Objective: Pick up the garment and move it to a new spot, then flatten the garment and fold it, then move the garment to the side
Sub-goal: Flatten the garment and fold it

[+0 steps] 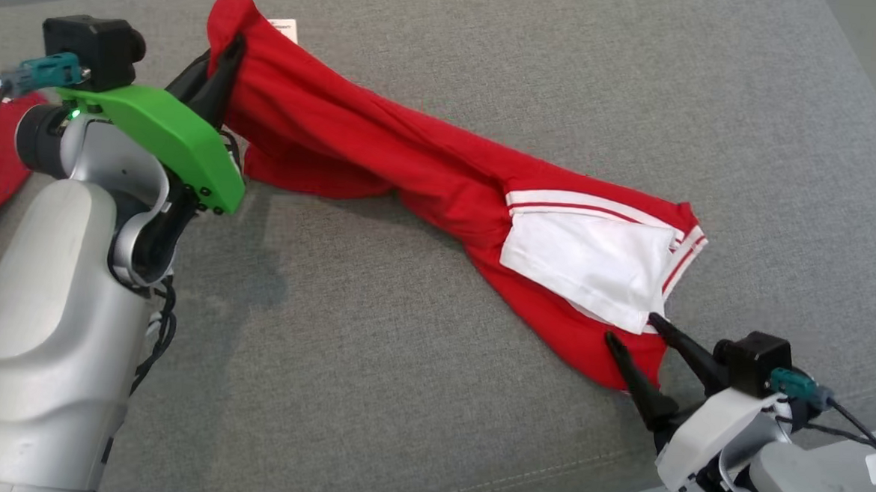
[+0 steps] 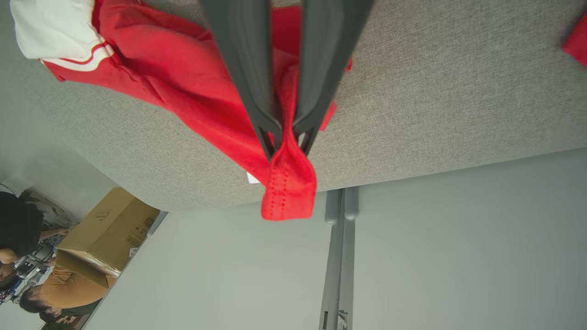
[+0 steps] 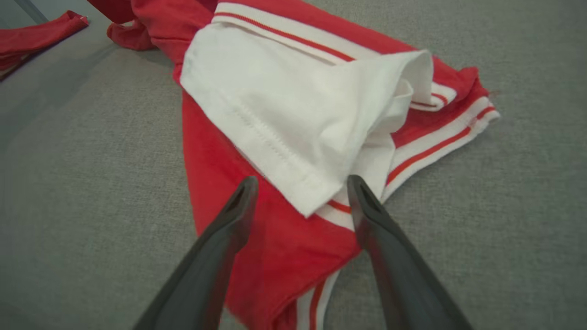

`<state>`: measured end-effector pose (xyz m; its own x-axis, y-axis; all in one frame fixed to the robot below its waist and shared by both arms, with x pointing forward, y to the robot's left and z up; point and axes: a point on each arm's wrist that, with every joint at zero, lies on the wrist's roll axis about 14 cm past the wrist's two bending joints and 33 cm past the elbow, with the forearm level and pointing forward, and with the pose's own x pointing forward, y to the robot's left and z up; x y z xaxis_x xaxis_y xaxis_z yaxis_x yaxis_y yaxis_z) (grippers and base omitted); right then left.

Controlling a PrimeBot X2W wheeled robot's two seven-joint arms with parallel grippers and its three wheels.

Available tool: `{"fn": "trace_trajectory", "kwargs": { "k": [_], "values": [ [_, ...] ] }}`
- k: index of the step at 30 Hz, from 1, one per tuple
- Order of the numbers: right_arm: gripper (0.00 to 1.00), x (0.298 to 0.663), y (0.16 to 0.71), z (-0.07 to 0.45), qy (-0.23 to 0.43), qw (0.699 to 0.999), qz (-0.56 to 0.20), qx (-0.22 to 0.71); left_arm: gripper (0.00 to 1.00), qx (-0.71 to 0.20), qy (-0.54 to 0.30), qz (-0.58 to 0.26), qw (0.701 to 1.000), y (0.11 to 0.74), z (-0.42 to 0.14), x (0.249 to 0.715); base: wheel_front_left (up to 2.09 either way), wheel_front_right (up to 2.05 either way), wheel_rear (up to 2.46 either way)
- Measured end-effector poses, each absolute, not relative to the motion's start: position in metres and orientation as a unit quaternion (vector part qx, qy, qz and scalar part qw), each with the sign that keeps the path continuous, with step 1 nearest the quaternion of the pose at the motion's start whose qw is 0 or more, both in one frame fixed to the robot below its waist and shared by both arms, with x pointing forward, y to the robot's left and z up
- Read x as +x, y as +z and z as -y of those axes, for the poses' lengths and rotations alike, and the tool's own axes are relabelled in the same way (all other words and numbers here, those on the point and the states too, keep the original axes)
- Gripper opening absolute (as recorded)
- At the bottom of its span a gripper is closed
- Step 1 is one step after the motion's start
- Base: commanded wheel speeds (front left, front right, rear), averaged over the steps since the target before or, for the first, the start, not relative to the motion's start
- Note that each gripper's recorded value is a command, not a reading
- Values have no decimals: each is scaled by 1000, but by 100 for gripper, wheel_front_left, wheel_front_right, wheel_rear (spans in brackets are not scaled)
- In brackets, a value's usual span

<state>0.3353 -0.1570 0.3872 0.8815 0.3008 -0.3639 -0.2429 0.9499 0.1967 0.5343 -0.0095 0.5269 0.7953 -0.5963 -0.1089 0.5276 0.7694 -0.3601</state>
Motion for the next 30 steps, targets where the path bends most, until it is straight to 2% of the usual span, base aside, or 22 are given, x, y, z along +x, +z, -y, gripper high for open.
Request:
{"fn": "trace_trajectory", "kwargs": {
  "k": [9, 30],
  "values": [
    [100, 316, 387, 137, 155, 962, -204, 96, 0, -166, -267, -83, 946, 540, -24, 529, 0, 0, 0],
    [100, 345, 400, 143, 127, 966, -177, 139, 0, -178, -271, -88, 942, 540, -28, 510, 0, 0, 0]
  ]
}}
